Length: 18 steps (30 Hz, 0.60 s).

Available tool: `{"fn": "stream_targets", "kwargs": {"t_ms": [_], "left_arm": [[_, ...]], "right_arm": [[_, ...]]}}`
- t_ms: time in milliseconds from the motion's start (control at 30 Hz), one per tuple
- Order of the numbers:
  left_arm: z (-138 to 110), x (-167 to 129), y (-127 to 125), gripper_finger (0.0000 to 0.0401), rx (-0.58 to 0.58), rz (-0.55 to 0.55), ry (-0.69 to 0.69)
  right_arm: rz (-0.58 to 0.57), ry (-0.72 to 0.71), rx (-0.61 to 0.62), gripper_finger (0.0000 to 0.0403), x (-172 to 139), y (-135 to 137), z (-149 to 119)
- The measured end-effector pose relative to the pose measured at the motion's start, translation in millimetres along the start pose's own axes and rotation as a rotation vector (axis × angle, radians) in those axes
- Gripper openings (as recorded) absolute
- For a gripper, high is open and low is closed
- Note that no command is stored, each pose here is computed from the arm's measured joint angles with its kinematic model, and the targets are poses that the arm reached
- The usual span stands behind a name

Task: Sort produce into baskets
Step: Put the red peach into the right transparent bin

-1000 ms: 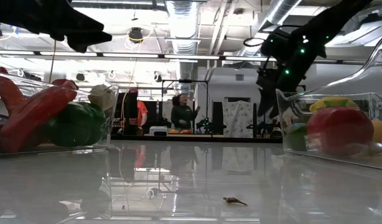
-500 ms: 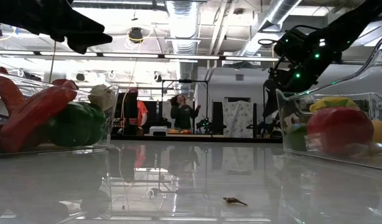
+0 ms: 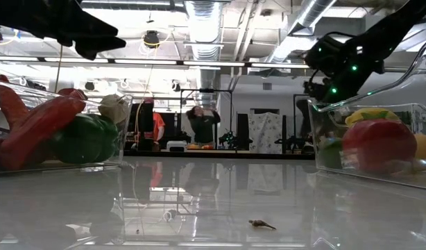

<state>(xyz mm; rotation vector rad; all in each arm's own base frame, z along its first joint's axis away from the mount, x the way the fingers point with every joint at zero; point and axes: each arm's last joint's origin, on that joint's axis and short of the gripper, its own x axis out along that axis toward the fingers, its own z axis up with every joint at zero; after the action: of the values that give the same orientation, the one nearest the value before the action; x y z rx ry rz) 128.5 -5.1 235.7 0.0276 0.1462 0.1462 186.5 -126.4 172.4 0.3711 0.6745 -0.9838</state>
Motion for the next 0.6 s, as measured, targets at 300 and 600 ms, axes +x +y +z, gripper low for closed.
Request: {"fn": "stream_targets", "kwargs": {"t_ms": [300,600], "left_arm": [[-1.1,0.0,-0.1,0.0212,-0.004,-0.005,0.011],[-3.0,0.0,-0.5,0.0212,-0.006,-0.017,0.030]], "right_arm": [[-0.137,0.025,-0.037,0.0338,-0.2,-6.7,-5.1],[-0.130,-0.080,0.050,0.0338,7.4,-26.3,-24.8]]}}
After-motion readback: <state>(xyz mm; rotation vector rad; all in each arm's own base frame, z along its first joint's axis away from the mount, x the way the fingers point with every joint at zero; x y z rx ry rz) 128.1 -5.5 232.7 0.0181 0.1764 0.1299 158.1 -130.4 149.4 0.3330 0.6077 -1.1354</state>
